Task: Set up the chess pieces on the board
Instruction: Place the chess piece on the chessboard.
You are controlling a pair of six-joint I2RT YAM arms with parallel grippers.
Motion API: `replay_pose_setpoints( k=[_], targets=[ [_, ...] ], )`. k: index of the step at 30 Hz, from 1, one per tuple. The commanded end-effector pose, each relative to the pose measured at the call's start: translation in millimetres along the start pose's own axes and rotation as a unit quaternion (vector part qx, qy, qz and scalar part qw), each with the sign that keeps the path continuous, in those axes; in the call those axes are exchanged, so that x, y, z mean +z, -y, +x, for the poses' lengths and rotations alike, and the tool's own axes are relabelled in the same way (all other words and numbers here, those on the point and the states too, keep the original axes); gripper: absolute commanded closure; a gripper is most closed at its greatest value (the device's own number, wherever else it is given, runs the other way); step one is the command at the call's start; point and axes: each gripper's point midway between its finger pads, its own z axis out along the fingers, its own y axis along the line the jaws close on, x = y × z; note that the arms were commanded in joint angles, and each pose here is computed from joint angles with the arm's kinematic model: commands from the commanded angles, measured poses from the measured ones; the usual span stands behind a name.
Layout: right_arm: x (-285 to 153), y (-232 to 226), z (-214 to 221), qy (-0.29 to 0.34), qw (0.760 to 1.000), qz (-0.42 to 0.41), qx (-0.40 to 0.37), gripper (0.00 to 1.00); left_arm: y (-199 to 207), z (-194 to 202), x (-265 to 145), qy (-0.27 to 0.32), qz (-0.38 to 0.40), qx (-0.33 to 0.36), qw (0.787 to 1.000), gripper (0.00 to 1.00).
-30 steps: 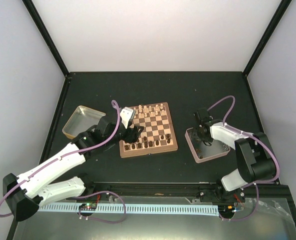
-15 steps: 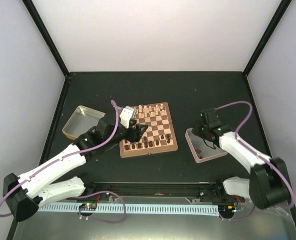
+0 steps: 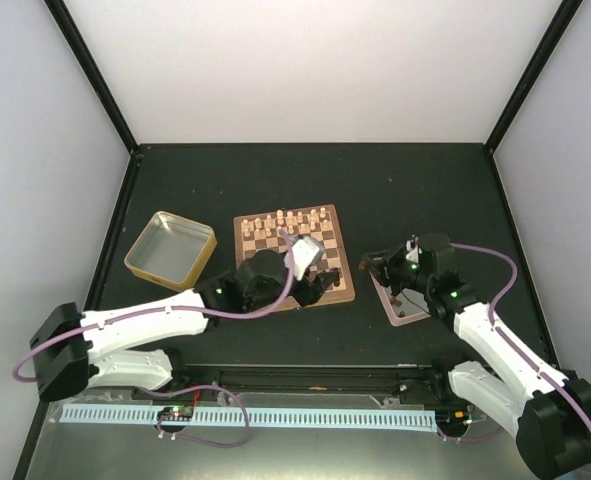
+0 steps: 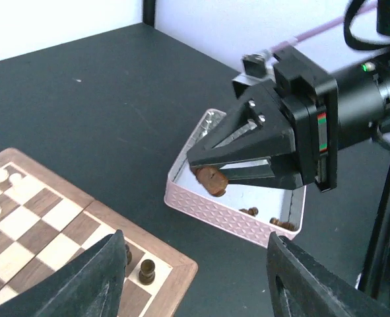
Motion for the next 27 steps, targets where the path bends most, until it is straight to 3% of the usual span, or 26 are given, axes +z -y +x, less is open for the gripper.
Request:
replay_pose_setpoints(
  k=[1,13,24,27],
  targets=[
    [-7,-18,35,-0.092,0.990,-0.053,0.092,0.92,27,-27,15,0.055,0.012,0.080,0.995,0.44],
    [-20,-26,51,-0.126,0.984,-0.069,0.100,0.89,56,-14,49,0.065,-0.015,0.263,0.962,0.58],
    [-22,-26,54,-0.135,0.983,-0.076,0.100,0.89,53,-17,65,0.062,-0.048,0.312,0.947,0.90],
    [-22,-27,55,-0.138,0.982,-0.080,0.103,0.89,53,-13,67,0.056,-0.048,0.312,0.947,0.90]
  ],
)
